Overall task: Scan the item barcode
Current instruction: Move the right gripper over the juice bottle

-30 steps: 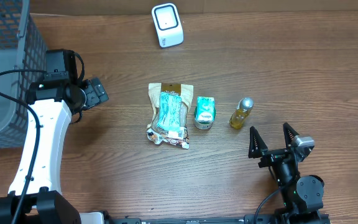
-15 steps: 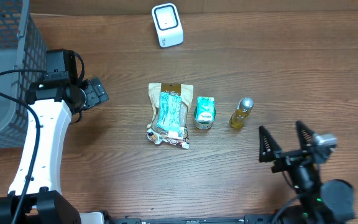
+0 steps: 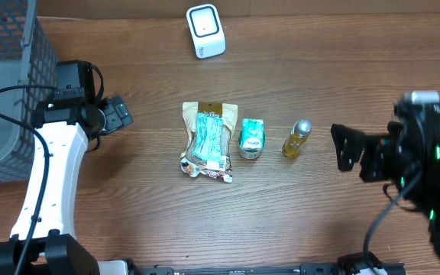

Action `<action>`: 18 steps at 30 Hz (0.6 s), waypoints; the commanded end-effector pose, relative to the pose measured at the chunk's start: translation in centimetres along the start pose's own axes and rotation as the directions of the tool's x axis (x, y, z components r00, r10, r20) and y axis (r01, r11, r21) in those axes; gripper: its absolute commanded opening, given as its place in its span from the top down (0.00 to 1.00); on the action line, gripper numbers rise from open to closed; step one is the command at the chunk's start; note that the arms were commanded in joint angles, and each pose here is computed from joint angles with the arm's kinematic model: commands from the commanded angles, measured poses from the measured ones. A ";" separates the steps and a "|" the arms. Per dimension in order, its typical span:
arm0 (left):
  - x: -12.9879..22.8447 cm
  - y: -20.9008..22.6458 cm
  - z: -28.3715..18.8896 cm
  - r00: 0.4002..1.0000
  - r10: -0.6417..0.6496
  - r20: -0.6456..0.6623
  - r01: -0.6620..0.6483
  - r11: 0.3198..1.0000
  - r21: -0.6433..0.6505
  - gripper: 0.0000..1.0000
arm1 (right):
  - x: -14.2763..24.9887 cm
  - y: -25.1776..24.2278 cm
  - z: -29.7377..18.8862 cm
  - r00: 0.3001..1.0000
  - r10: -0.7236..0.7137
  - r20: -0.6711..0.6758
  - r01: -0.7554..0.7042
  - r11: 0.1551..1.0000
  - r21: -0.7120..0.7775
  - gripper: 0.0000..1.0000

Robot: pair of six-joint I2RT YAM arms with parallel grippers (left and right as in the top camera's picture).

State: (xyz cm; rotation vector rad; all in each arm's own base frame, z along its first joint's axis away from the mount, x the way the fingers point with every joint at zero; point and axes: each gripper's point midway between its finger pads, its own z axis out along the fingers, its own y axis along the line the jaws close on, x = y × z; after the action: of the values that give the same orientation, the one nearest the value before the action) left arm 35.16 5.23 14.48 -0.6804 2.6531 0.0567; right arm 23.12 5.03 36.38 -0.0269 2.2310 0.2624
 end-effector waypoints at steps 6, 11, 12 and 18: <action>-0.5 0.1 -0.6 1.000 0.009 0.023 -0.009 1.000 -0.001 0.00 | 0.4 1.3 5.6 0.947 0.055 -0.315 -0.070 0.997 -0.034 0.00; -0.5 0.1 -0.6 1.000 0.009 0.023 -0.009 1.000 -0.001 0.00 | 2.8 0.8 8.8 0.871 0.104 -0.480 -0.109 0.994 0.017 0.04; -0.5 0.1 -0.6 1.000 0.009 0.024 -0.009 1.000 -0.001 0.00 | 3.3 0.6 9.5 0.850 0.151 -0.505 -0.146 0.988 0.050 0.05; -0.5 0.1 -0.6 1.000 0.009 0.023 -0.009 1.000 -0.001 0.00 | 4.9 0.2 12.1 0.772 0.260 -0.581 -0.219 0.966 0.140 0.02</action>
State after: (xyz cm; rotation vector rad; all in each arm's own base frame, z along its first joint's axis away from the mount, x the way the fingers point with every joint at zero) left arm 35.16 5.23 14.48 -0.6805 2.6527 0.0571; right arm 28.93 7.74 25.86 0.1413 2.8601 0.3364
